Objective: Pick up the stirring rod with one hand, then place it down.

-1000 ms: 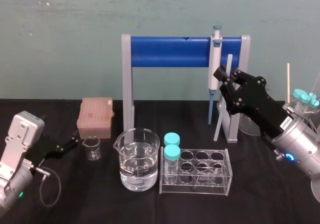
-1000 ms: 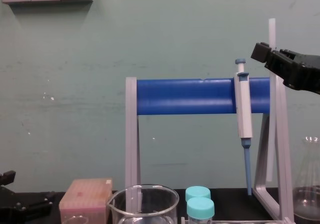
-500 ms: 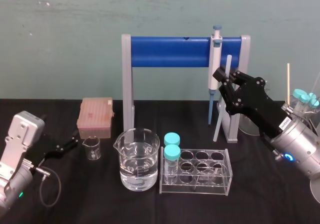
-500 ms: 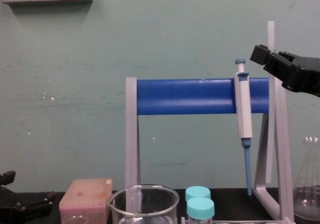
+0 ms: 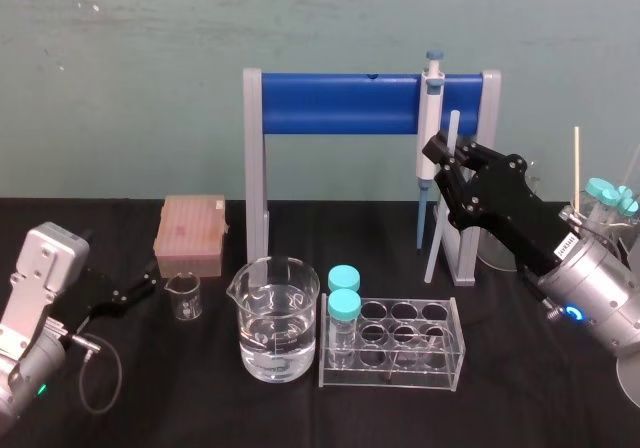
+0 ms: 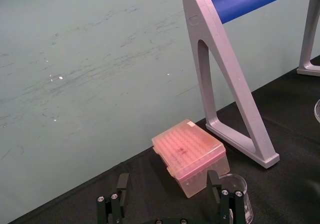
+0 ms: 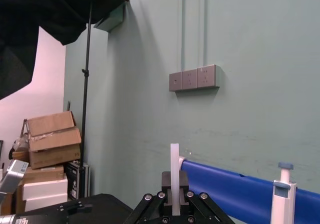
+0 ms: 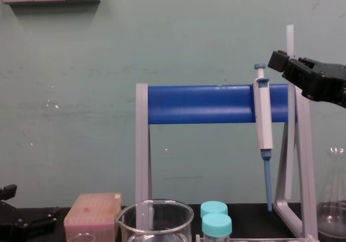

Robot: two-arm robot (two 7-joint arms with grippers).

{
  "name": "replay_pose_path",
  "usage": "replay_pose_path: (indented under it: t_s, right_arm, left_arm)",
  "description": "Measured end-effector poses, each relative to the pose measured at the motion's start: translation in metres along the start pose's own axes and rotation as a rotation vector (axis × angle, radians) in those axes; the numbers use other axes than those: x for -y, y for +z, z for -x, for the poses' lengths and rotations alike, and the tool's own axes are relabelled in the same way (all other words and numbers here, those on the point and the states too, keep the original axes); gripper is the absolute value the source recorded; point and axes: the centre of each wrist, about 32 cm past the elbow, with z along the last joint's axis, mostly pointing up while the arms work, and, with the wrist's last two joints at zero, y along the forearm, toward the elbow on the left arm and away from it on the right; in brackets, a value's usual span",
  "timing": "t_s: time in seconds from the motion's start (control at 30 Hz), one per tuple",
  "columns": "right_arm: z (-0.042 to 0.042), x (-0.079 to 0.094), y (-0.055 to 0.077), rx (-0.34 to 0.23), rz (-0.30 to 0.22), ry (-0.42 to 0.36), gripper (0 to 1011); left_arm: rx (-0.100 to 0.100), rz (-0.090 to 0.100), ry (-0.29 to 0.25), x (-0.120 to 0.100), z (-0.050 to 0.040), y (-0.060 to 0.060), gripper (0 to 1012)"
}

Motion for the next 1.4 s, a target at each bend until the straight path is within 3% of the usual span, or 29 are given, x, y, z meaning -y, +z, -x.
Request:
replay_pose_path:
  t_s: [0.23, 0.57, 0.97, 1.4]
  right_arm:
    - [0.0024, 0.002, -0.008, -0.018, 0.032, 0.006, 70]
    - [0.0067, 0.008, -0.031, -0.052, 0.120, 0.025, 70]
    - [0.0049, 0.000, -0.047, -0.065, 0.146, 0.049, 70]
    - [0.0063, 0.001, -0.067, -0.079, 0.211, 0.046, 70]
  left_arm:
    - [0.000, 0.000, 0.000, 0.000, 0.0000, 0.000, 1000]
    - [0.000, 0.000, 0.000, 0.000, 0.0000, 0.000, 1000]
    - [0.000, 0.000, 0.000, 0.000, 0.0000, 0.000, 1000]
    - [0.000, 0.000, 0.000, 0.000, 0.0000, 0.000, 1000]
